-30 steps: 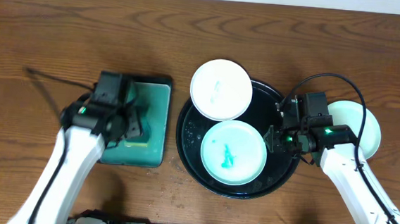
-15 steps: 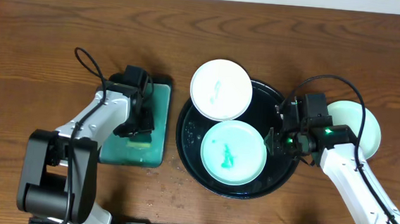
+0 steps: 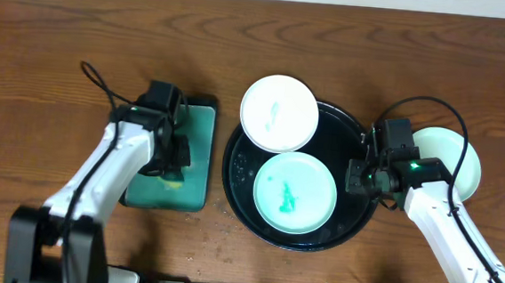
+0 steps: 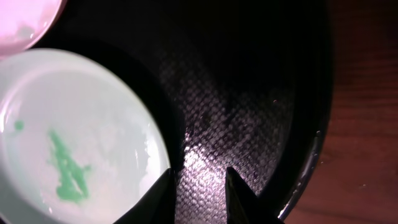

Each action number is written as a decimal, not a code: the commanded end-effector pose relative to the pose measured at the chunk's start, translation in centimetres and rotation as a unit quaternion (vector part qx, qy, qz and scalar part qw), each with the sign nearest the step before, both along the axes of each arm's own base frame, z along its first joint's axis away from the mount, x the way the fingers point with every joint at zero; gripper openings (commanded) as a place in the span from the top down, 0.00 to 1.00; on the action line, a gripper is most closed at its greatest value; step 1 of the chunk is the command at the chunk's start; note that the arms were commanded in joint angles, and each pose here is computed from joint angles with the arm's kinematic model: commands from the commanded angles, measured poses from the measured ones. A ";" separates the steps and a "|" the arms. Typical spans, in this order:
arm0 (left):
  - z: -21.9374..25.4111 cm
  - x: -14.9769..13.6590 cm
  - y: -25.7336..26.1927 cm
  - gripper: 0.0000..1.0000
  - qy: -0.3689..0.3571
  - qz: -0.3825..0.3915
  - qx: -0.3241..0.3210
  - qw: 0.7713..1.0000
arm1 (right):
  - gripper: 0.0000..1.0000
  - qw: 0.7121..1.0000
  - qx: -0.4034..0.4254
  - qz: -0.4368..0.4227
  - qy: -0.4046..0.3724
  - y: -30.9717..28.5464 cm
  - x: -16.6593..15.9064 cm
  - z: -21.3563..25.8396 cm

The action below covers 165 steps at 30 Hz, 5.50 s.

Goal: Clean dirty plates on tray and stack at the side
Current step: 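Grasp the sponge in the water tray with the left gripper, then scrub the pale green plate with the sponge in the left gripper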

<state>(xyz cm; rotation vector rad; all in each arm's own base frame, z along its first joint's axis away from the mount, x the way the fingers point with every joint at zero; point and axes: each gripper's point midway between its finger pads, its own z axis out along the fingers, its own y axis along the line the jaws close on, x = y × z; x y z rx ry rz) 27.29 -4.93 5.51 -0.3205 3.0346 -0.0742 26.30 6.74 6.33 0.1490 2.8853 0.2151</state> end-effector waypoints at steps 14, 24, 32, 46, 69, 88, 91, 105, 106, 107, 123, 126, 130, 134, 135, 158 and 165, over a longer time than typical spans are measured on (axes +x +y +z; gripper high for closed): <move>-5.7 -0.7 1.0 0.93 0.008 0.000 0.024 1.000 | 0.69 0.994 0.058 0.090 -0.018 2.7 0.2 1.1; -0.1 0.7 0.8 0.93 0.002 0.000 0.023 1.000 | 0.68 0.999 0.019 0.026 -0.015 0.9 0.8 -0.4; 8.8 1.3 -2.2 0.93 -0.088 -0.015 -0.074 0.993 | 0.64 0.993 0.060 0.105 -0.013 3.1 1.3 -1.8; 8.6 -1.5 -9.6 0.93 -0.070 -0.067 -0.135 0.986 | 0.99 0.986 0.073 0.123 0.086 3.6 -0.6 -7.2; -5.8 -3.2 -24.0 0.93 -0.027 -0.134 -0.090 0.987 | 0.99 0.986 0.072 0.108 0.106 3.4 -1.4 -7.4; -6.8 -0.9 -13.6 0.93 0.027 -0.085 0.078 0.993 | 0.99 0.986 0.066 0.107 0.107 3.2 -1.4 -7.5; -6.9 -2.1 -16.5 0.93 0.055 -0.093 0.002 0.994 | 0.99 0.986 0.066 0.107 0.107 3.2 -1.4 -7.5; -5.1 -6.1 -29.5 0.92 0.062 -0.207 -0.242 0.946 | 0.99 0.986 0.067 0.107 0.108 3.2 -1.4 -7.5; -5.1 -6.3 -29.5 0.93 0.064 -0.207 -0.241 0.946 | 0.99 0.986 0.067 0.107 0.108 3.2 -1.4 -7.5; -5.2 -6.3 -29.5 0.92 0.066 -0.207 -0.240 0.946 | 0.99 0.986 0.067 0.107 0.108 3.2 -1.4 -7.5; -7.5 -6.1 -18.4 0.92 0.085 -0.131 0.027 0.987 | 0.99 0.986 0.067 0.107 0.108 3.2 -1.4 -7.5; -6.6 -4.7 -17.0 0.93 0.065 -0.122 0.065 0.988 | 0.99 0.986 0.066 0.107 0.108 3.2 -1.4 -7.5; -5.1 -2.5 -15.9 0.92 0.029 -0.116 0.107 0.987 | 0.99 0.986 0.066 0.107 0.108 3.2 -1.4 -7.5; -4.0 -0.3 -15.3 0.93 -0.017 -0.114 0.141 0.983 | 0.99 0.986 0.065 0.107 0.108 3.2 -1.4 -7.5; -4.0 0.0 -15.7 0.93 -0.023 -0.119 0.136 0.983 | 0.99 0.986 0.065 0.107 0.107 3.2 -1.4 -7.5; -4.8 -7.5 -29.1 0.93 0.128 -0.211 -0.215 0.945 | 0.99 0.986 0.065 0.107 0.108 3.2 -1.4 -7.5; -4.7 -9.5 -30.0 0.92 0.144 -0.235 -0.218 0.936 | 0.99 0.986 0.065 0.107 0.109 3.2 -1.5 -7.5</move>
